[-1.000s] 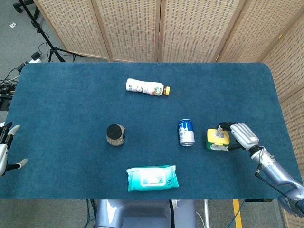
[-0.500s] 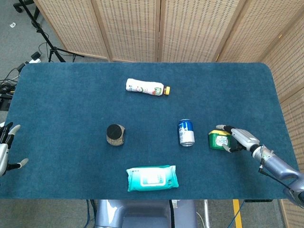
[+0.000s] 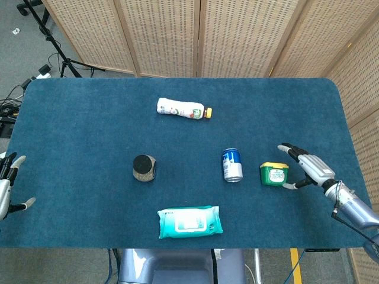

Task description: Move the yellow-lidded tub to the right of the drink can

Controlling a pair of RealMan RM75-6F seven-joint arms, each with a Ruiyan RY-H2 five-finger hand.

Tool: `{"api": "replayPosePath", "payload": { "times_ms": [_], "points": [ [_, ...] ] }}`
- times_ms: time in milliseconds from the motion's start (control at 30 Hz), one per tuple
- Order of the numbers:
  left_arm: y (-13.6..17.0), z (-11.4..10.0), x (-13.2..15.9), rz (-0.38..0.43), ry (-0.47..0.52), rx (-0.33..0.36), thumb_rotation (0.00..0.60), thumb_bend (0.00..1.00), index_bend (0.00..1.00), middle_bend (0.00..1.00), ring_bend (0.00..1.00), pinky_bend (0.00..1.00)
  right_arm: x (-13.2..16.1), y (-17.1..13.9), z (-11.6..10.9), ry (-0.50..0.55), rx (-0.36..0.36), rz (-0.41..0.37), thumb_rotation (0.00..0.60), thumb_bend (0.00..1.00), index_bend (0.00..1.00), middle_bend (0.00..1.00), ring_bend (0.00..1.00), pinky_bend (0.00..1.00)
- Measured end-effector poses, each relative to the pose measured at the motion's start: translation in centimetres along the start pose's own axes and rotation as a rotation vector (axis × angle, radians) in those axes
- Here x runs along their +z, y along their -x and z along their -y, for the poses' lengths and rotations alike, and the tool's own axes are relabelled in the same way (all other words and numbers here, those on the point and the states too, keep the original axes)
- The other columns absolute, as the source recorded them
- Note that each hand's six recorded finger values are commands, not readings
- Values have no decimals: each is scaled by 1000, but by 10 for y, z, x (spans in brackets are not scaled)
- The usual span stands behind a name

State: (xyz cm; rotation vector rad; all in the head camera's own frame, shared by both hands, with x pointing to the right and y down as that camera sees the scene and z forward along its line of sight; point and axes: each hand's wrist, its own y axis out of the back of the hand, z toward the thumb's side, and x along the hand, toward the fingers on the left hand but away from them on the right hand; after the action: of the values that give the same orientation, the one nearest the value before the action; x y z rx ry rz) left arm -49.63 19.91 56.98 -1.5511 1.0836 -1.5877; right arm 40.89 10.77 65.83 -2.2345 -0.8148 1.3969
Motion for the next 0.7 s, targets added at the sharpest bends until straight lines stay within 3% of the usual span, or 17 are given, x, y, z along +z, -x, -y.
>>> {"api": "replayPosePath", "payload": {
  "times_ms": [267, 500, 600, 700],
  "points": [
    [0, 1, 1, 3, -3, -2, 600, 0, 0, 0, 0, 0, 6, -14, 23, -176, -57, -16, 600, 0, 0, 0, 0, 51],
    [-1, 1, -1, -2, 0, -4, 600, 0, 0, 0, 0, 0, 19, -1, 51, -199, -96, -31, 600, 0, 0, 12, 0, 51],
    [-1, 1, -1, -4, 1, -4, 600, 0, 0, 0, 0, 0, 21, 6, 53, -199, -106, -26, 600, 0, 4, 70, 22, 92],
    [-1, 0, -1, -5, 2, -3, 600, 0, 0, 0, 0, 0, 20, 14, 55, -212, -121, -19, 600, 0, 123, 191, 142, 173]
  ]
}}
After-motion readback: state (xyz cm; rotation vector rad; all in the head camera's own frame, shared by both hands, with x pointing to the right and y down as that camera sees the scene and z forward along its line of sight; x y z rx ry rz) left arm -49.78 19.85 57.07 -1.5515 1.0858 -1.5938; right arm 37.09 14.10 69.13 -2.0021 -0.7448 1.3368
